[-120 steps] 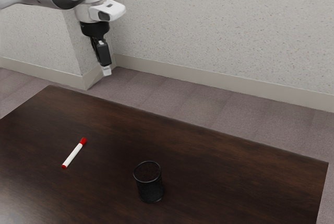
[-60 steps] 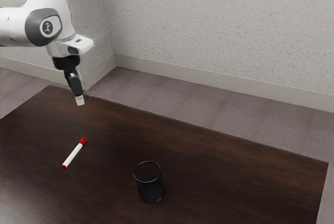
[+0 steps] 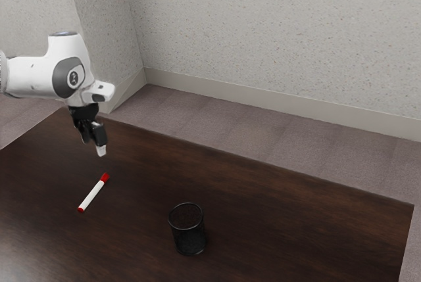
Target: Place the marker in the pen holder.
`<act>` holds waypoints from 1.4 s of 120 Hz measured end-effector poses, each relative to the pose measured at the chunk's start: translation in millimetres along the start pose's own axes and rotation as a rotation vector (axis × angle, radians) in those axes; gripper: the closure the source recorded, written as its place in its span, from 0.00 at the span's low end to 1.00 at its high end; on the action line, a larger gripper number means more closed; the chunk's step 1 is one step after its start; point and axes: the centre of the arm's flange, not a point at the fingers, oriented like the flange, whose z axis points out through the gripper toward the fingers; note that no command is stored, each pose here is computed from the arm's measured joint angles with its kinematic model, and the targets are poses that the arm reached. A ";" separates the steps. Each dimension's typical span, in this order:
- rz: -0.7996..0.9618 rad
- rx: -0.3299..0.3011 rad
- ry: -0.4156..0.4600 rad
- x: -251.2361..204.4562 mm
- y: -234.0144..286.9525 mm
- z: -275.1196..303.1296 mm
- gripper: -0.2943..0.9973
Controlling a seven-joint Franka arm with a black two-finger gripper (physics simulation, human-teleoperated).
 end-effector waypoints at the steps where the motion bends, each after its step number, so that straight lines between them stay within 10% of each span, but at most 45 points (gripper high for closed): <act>1: -0.007 -0.002 0.002 0.1 -0.9 1.6 0.23; 46: -0.200 -0.001 -0.007 -3.5 -27.8 71.6 0.56; 143: -0.317 0.007 0.007 -1.8 -16.7 118.9 0.60; 168: -0.343 0.005 0.024 -0.1 -17.7 119.4 0.74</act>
